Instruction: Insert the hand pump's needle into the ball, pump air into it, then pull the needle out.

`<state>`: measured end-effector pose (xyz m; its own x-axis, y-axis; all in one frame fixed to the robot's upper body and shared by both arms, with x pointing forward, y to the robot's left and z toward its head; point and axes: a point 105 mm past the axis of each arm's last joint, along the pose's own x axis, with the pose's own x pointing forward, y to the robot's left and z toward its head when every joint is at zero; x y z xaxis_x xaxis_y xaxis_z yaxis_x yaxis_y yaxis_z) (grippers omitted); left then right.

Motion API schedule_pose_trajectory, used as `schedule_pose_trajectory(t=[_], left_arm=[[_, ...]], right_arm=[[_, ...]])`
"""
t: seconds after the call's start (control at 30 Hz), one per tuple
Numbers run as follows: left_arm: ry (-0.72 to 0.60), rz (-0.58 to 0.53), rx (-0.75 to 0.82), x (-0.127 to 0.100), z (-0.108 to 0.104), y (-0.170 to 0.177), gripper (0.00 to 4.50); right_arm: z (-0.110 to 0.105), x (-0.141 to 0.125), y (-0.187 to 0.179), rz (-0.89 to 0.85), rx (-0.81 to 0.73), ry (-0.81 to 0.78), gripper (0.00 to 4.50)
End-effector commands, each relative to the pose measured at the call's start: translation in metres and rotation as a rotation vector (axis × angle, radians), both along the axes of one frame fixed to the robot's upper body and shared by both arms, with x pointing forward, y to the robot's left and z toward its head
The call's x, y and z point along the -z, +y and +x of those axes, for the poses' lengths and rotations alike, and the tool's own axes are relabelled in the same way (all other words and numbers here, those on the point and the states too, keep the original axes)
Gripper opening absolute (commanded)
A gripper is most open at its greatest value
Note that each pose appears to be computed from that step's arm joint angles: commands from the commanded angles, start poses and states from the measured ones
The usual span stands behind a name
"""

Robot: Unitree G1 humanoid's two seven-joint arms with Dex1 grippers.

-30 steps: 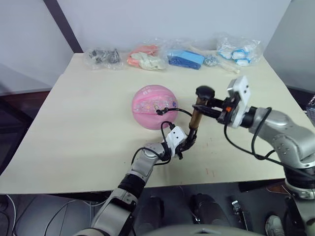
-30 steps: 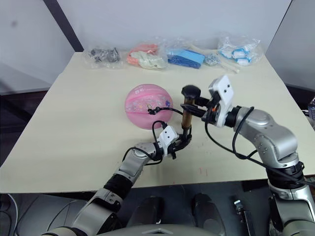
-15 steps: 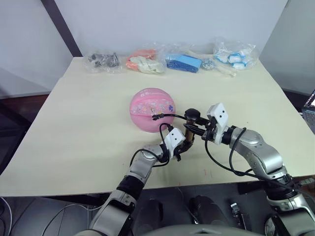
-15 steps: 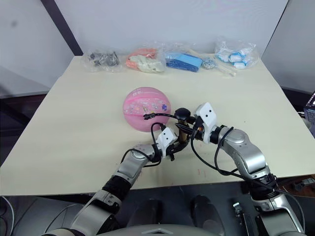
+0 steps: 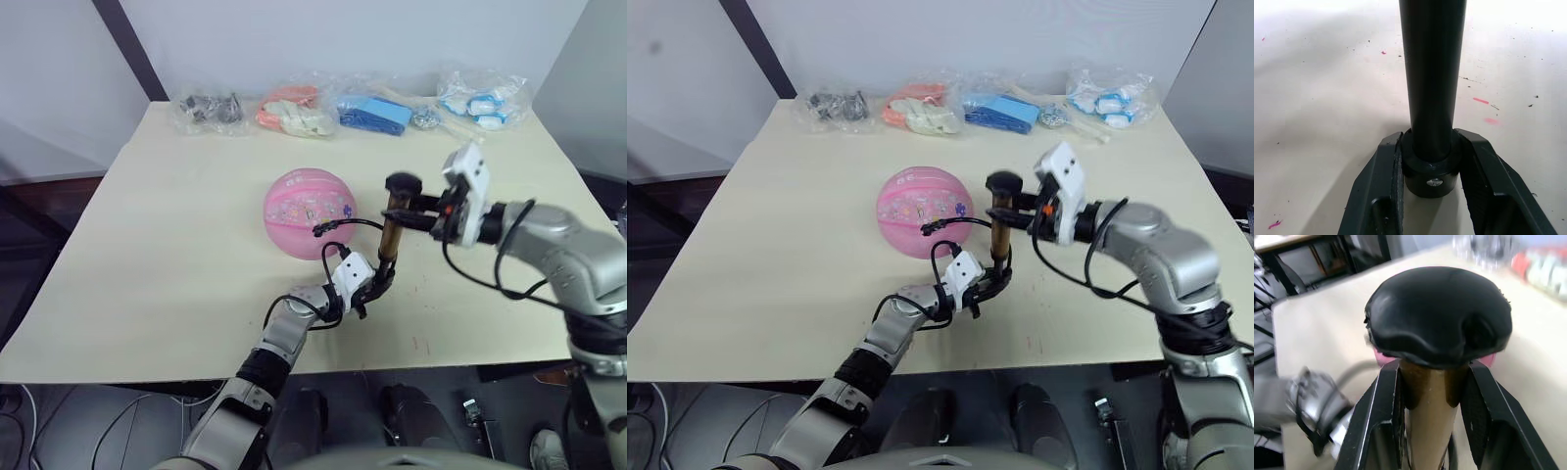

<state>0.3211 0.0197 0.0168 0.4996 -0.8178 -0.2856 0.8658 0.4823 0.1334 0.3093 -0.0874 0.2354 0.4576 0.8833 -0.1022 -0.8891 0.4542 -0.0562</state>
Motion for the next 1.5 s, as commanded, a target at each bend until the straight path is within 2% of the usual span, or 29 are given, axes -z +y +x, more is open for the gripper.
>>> schedule_pose_trajectory(t=[0.03,0.3,0.5,0.57,0.83,0.93,1.03,1.1,1.2,1.3,1.4,1.5], left_arm=[[0.109,0.072,-0.022,0.034,-0.012,0.013,1.1],[0.109,0.073,-0.021,0.034,-0.013,0.014,1.1],[0.109,0.073,-0.024,0.035,-0.015,0.014,1.1],[0.108,0.072,-0.027,0.034,-0.014,0.015,1.1],[0.111,0.071,-0.034,0.034,-0.015,0.016,1.1],[0.11,0.07,-0.036,0.034,-0.015,0.017,1.1],[0.11,0.071,-0.039,0.033,-0.014,0.017,1.1],[0.111,0.071,-0.041,0.033,-0.013,0.017,1.1],[0.111,0.071,-0.042,0.033,-0.012,0.017,1.1],[0.112,0.072,-0.041,0.034,-0.013,0.017,1.1],[0.114,0.071,-0.039,0.034,-0.013,0.017,1.1],[0.117,0.07,-0.038,0.034,-0.013,0.016,1.1]], right_arm=[[-0.009,-0.058,-0.012,0.067,0.033,-0.179,1.01],[-0.013,-0.065,-0.012,0.059,0.042,-0.192,1.01],[-0.006,0.023,-0.006,-0.083,0.054,-0.022,1.01],[-0.006,0.042,-0.001,-0.037,0.048,0.039,1.01],[-0.012,0.137,0.019,-0.079,0.043,0.225,1.01],[-0.02,0.165,0.023,-0.114,0.028,0.267,1.01],[-0.024,0.177,0.021,-0.131,0.023,0.275,1.01],[-0.021,0.171,0.015,-0.147,0.023,0.242,1.01],[-0.011,0.14,0.007,-0.115,0.039,0.163,1.01],[-0.003,0.087,-0.001,-0.055,0.045,0.048,1.01],[-0.001,0.047,-0.006,-0.018,0.04,-0.02,1.01],[-0.003,-0.008,-0.011,0.039,0.032,-0.124,1.01]])
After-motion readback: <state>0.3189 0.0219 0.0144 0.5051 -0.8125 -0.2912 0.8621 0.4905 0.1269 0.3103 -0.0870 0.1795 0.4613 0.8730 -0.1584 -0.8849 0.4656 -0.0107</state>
